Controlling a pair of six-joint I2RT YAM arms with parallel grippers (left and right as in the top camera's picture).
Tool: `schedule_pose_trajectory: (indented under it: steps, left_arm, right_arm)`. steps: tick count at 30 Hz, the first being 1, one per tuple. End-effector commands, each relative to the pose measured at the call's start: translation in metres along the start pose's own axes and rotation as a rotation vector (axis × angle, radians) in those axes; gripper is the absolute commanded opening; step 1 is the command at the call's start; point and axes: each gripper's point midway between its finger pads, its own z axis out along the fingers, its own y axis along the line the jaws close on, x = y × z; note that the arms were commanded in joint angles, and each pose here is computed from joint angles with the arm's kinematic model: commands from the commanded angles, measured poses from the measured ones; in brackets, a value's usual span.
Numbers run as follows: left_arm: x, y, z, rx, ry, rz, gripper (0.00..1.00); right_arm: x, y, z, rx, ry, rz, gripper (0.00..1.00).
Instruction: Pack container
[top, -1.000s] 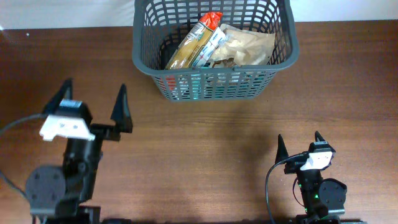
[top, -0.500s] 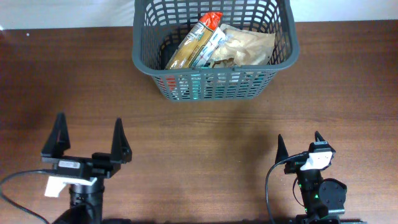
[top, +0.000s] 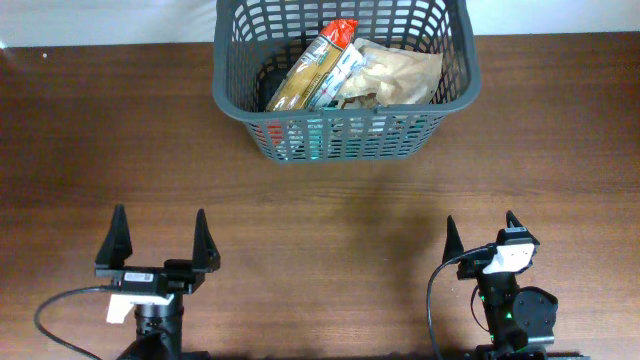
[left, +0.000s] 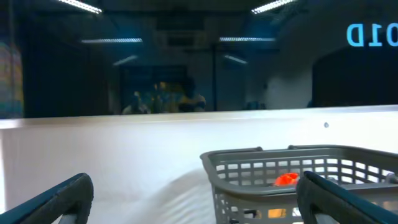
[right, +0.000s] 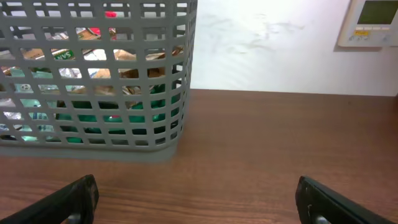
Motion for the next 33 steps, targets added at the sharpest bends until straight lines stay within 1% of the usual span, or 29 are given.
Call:
schedule_pose_trajectory:
  steps: [1, 17, 24, 31, 33]
  left_arm:
    - [0.007, 0.001, -0.004, -0.003, 0.000, 0.007, 0.99]
    - [0.079, -0.001, -0.011, 0.013, 0.158, -0.009, 0.99]
    - [0.113, -0.001, -0.019, 0.010, 0.295, -0.021, 0.99]
    - [0.160, -0.002, -0.039, 0.006, 0.503, -0.041, 0.99]
    - [0.169, -0.002, -0.043, 0.006, 0.540, -0.044, 0.99]
  right_arm:
    - [0.002, 0.001, 0.000, 0.001, 0.001, 0.001, 0.99]
    - [0.002, 0.001, 0.000, 0.001, 0.001, 0.001, 0.99]
    - [0.002, 0.001, 0.000, 0.001, 0.001, 0.001, 0.99]
    - [0.002, 0.001, 0.000, 0.001, 0.001, 0.001, 0.99]
    - [0.002, 0.001, 0.000, 0.001, 0.001, 0.001, 0.99]
